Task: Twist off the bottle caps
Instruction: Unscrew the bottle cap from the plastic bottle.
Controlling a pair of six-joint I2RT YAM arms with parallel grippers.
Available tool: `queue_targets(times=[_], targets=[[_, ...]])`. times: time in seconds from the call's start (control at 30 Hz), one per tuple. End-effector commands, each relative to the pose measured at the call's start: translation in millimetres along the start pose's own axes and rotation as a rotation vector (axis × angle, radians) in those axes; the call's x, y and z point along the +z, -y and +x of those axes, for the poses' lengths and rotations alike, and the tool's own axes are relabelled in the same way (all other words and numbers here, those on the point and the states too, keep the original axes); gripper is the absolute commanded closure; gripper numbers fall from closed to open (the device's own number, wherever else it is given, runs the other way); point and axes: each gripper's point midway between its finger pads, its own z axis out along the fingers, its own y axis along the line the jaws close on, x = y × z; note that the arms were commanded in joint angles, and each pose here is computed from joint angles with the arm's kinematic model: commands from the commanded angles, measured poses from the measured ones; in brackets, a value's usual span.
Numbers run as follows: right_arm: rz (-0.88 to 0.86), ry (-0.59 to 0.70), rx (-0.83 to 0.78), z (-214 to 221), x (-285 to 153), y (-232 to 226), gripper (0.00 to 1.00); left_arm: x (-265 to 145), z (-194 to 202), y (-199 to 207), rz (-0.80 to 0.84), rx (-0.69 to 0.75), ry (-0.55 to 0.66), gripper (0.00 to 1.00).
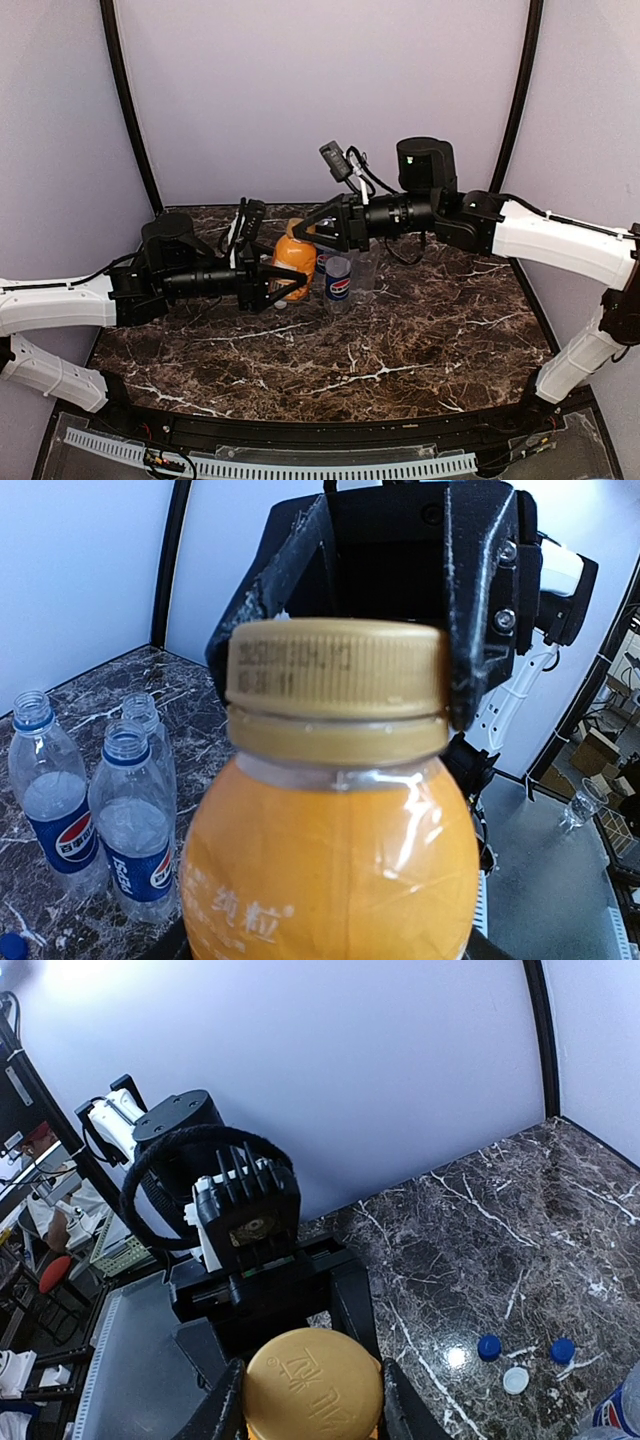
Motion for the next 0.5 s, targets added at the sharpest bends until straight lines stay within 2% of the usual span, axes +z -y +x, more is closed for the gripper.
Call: queue_targets(times=[0.0, 0.27, 0.37, 0.47], targets=[[-0.173, 0.040, -0.137, -10, -7, -32, 1.00, -8, -13, 24, 0.114, 0.063, 0.057, 0.88], [-0.470, -0.013, -0.296, 9, -20, -63, 1.00, -25, -9, 81, 0.471, 0.082, 0.063, 0.90], [-0.535, -0.035, -0.296, 11, -23, -66, 1.00, -29, -10, 90, 0.525, 0.084, 0.070, 0.91], [-0.517, -0.044, -0.296, 11, -22, -64, 1.00, -29, -10, 89, 0.519, 0.083, 0.070, 0.92]])
